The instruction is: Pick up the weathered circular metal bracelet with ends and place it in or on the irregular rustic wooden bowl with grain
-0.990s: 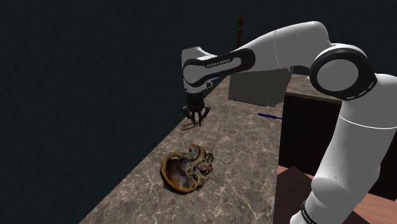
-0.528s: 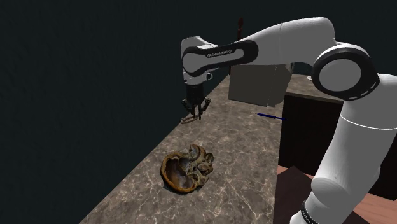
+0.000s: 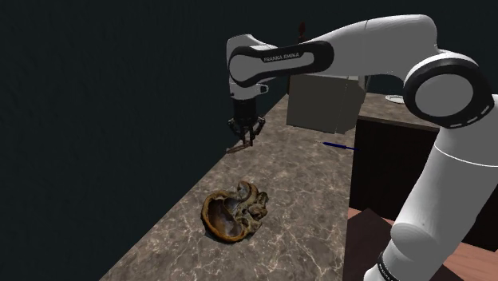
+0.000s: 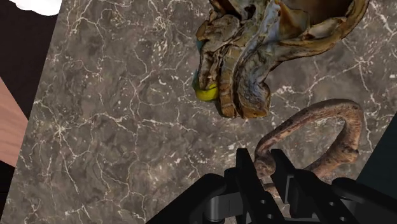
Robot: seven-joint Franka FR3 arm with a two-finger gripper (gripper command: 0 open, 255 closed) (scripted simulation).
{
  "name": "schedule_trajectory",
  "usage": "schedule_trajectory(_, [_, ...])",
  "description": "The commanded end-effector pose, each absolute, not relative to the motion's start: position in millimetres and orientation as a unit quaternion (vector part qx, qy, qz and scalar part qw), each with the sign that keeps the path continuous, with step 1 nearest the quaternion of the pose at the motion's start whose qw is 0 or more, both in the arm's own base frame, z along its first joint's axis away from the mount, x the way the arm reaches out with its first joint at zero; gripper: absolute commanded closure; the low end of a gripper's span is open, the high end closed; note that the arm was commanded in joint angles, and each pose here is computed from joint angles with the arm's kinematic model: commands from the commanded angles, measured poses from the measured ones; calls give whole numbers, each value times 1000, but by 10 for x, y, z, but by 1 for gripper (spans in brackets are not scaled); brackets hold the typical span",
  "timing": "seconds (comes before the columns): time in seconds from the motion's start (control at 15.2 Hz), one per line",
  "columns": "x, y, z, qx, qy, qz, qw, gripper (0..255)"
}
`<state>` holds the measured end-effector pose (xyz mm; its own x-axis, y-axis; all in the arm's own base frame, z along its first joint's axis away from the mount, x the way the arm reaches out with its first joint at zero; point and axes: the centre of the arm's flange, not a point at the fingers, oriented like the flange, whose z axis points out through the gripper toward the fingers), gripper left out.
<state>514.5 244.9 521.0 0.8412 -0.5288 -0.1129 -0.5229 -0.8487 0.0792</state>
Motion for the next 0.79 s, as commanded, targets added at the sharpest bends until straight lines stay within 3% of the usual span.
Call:
schedule_trajectory(0.0, [4893,2558,5250,959,-274,-65,23,255])
schedule_trajectory(0.73, [3809,3027,5327,959,-274,-65,23,255])
